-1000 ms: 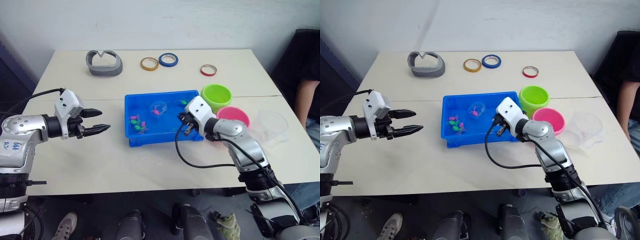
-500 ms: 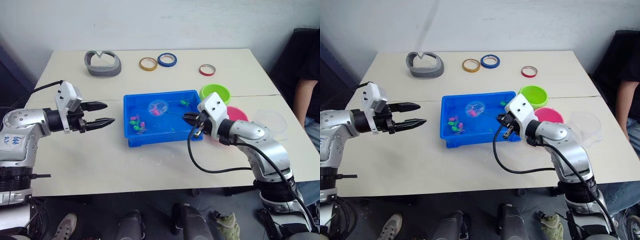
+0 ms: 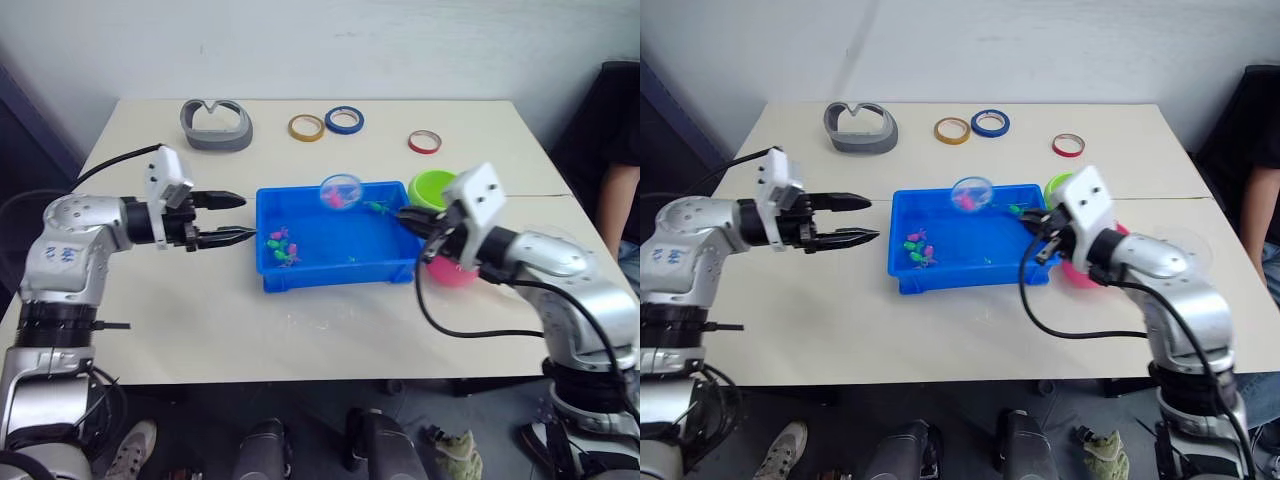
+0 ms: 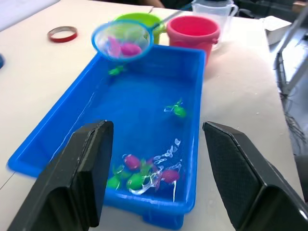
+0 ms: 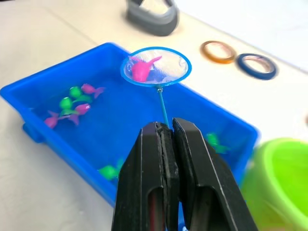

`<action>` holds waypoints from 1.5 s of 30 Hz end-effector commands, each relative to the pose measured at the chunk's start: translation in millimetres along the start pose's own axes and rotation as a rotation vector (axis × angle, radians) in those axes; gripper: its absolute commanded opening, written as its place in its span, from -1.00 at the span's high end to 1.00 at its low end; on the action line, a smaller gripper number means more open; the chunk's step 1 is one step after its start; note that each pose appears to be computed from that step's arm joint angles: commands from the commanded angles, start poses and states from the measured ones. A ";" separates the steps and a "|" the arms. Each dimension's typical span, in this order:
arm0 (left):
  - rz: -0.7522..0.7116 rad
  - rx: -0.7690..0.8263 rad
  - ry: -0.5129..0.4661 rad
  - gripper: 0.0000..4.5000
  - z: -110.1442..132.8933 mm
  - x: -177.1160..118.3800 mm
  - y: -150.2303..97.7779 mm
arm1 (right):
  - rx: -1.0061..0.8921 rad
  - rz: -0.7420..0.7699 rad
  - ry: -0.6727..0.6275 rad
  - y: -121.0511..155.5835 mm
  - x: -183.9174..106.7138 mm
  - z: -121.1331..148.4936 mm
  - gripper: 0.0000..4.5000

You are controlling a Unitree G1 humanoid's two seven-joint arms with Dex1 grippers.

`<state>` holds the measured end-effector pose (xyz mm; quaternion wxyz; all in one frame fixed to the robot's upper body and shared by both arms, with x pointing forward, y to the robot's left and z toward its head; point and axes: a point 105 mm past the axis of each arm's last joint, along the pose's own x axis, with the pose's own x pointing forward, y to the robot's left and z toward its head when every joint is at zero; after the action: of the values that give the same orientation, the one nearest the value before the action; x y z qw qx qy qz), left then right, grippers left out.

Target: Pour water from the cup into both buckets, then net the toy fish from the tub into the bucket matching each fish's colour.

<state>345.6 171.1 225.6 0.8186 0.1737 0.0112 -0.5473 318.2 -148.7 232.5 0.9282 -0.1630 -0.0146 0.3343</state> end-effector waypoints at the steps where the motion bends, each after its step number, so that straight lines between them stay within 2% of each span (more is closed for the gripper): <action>1: -0.048 0.055 -0.028 -0.46 11.7 11.9 3.2 | -0.038 -0.107 -0.026 -16.2 -33.7 16.9 1.00; 8: -0.182 0.070 -0.071 -0.46 21.0 37.4 -1.5 | -0.057 -0.292 0.072 -35.5 -88.7 10.6 1.00; 16: -0.233 0.097 -0.086 -0.46 24.2 56.3 1.0 | -0.108 -0.402 0.197 -39.5 -122.0 -2.5 1.00; 22: -0.253 0.104 -0.085 -0.46 20.8 65.2 1.9 | -0.279 -0.431 0.321 -39.3 -127.4 -12.8 1.00; 37: -0.281 0.118 -0.101 -0.46 21.7 77.3 1.2 | -0.761 -0.360 0.495 -21.2 -121.8 -28.3 1.00; 45: -0.286 0.119 -0.103 -0.46 21.9 77.6 -0.4 | -0.987 -0.377 0.574 -28.7 -123.1 -40.6 1.00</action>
<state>374.0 97.0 217.7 0.7249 0.1804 -0.0189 -0.6645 245.0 -258.6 204.7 0.7756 -0.6222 0.0740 0.0759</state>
